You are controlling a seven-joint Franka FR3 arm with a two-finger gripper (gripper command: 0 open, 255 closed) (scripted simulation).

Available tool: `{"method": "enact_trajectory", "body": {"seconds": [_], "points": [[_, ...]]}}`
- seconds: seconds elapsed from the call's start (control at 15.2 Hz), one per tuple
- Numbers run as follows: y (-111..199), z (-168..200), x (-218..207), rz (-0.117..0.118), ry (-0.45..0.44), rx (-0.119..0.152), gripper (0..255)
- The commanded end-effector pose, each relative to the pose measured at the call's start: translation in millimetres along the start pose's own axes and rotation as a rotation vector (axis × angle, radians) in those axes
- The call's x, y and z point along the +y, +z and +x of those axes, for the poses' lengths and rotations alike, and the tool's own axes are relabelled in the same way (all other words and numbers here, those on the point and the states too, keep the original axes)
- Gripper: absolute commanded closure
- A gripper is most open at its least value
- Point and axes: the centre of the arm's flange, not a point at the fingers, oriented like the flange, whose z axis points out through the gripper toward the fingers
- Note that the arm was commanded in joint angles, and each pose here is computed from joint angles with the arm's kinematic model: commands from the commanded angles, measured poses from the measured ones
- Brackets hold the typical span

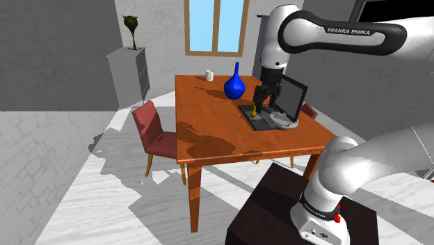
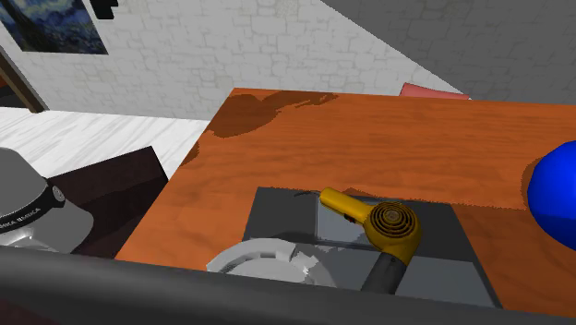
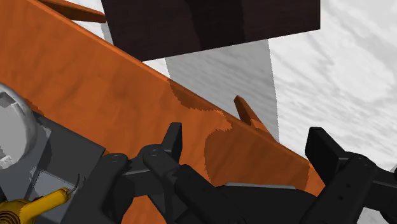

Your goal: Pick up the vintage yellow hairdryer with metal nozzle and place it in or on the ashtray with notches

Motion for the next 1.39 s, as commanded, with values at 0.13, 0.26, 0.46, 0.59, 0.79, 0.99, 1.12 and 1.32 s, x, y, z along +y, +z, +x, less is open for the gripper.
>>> {"method": "enact_trajectory", "body": {"seconds": [0.13, 0.26, 0.46, 0.59, 0.79, 0.99, 1.12, 1.32], "points": [[11, 18, 12, -0.001, 0.049, 0.019, 0], [21, 35, 25, -0.002, 0.097, 0.038, 0], [37, 60, 46, -0.004, 0.17, 0.066, 0], [46, 76, 61, -0.005, 0.218, 0.085, 0], [60, 99, 86, -0.007, 0.291, 0.113, 0], [74, 121, 111, -0.008, 0.364, 0.141, 0], [82, 134, 129, -0.01, 0.413, 0.16, 0], [94, 153, 158, -0.011, 0.486, 0.188, 0]]}}
